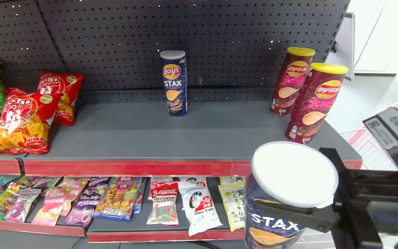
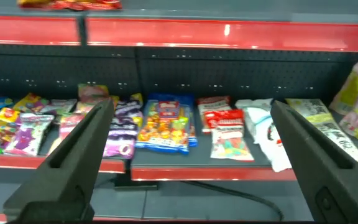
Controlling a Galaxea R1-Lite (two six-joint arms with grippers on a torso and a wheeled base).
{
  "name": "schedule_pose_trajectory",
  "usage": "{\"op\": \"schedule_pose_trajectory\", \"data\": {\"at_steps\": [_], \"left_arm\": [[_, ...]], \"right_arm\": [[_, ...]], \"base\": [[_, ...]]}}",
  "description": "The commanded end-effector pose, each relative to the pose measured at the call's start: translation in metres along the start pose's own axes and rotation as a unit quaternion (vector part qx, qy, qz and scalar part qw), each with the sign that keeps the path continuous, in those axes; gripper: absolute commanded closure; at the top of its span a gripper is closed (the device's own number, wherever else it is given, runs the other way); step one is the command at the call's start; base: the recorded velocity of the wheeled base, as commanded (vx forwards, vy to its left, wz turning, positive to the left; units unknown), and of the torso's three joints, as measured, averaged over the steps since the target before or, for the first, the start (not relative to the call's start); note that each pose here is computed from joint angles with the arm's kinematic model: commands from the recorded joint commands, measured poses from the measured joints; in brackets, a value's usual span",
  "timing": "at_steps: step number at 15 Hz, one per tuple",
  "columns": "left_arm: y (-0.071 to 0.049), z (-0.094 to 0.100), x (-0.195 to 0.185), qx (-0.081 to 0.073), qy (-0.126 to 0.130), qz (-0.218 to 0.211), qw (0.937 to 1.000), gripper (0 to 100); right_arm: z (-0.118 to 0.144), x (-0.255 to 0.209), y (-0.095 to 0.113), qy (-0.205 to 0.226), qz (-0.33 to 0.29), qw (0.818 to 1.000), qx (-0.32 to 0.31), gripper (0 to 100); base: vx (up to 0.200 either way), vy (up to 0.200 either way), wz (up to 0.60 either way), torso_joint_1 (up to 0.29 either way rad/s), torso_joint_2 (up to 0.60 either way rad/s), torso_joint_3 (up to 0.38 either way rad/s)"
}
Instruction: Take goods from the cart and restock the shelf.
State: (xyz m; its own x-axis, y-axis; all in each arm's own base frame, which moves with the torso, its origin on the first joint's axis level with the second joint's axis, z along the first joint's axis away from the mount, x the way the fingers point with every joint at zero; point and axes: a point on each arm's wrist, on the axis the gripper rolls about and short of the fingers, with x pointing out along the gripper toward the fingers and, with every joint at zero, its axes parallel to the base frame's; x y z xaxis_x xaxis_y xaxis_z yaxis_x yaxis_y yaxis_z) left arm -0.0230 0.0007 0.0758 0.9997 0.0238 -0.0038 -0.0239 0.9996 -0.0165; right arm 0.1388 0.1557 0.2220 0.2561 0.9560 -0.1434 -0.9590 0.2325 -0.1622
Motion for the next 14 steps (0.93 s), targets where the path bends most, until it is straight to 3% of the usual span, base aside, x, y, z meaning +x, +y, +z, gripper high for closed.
{"op": "schedule_pose_trajectory", "data": {"at_steps": [1,6,14], "left_arm": [[0.0000,-0.0001,0.0000,0.000,0.000,0.000,1.0000,0],[0.0000,-0.0001,0.0000,0.000,0.000,0.000,1.0000,0],[0.0000,-0.0001,0.0000,0.000,0.000,0.000,1.0000,0]], "right_arm": [[-0.0004,0.0003,0.0000,0.001,0.001,1.000,0.000,100],[-0.0004,-0.0008,0.0006,0.000,0.000,1.000,0.000,100],[-0.0050,-0.0026,0.0028,0.006,0.002,1.000,0.002,100]], "base": [[0.000,0.200,0.00,-0.002,0.00,-0.002],[0.000,0.200,0.00,0.001,0.00,0.001],[0.000,0.000,0.00,0.000,0.00,0.000]]}}
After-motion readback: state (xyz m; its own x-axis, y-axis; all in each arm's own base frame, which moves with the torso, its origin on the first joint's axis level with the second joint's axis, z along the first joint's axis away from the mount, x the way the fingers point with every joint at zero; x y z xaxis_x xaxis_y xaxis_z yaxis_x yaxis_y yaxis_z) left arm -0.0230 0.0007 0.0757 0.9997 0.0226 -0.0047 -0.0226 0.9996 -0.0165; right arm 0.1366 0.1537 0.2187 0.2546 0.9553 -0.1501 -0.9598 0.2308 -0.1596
